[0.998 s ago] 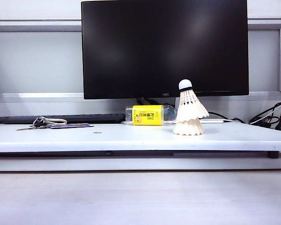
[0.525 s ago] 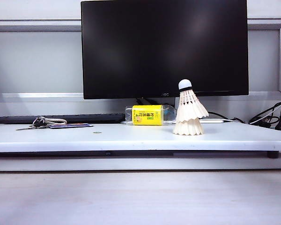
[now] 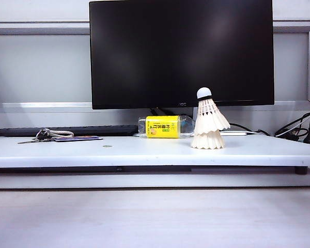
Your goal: Stack the badminton balls on the table vertically.
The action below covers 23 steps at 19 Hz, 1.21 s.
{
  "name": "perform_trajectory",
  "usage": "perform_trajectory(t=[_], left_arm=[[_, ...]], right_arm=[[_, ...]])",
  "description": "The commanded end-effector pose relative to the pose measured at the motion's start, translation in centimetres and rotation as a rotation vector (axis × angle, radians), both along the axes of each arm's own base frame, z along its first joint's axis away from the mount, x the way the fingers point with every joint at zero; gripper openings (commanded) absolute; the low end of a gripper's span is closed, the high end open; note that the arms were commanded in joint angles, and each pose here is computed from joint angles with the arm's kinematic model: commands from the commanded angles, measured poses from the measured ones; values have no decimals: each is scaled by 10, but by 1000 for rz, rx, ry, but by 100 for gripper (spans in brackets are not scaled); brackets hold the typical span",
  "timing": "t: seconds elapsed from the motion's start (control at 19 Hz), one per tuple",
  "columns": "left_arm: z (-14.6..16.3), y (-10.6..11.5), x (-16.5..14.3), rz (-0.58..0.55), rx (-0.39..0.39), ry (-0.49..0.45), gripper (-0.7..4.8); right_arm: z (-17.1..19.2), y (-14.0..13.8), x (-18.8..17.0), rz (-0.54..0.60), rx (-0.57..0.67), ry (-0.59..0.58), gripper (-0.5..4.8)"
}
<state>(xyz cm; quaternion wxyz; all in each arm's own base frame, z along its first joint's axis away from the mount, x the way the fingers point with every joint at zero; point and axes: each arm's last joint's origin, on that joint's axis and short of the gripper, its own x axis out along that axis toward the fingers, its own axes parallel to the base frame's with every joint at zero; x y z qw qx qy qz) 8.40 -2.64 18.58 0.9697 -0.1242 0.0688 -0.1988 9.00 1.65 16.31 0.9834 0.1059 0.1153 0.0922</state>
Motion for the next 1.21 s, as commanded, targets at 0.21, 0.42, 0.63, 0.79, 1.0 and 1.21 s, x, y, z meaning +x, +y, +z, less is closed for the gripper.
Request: perform_trajectory(t=[0.21,0.42,0.63,0.79,1.0,1.21], left_arm=[[-16,-2,6,-9,42,-34,-6],[-22,-2,8,-10,72,-66,-6],[-28,-2,9,10,104,-58,-6],[-28,-1,9,20,134,-70,-6],[-31,0,9,61,148,-34,-5],[-36,2,9,138,171,10,-6]], right_arm=[[-10,-1,5,-42,-46,-47,-4],[-13,-1,5,-25,-137,-54,-4],[-15,-1,5,-16,-177,-48,-4],[-16,-1,5,-15,-180,-45,-3],[-16,-1,5,-13,-177,-44,-3],[-15,0,5,-9,-176,-47,-1]])
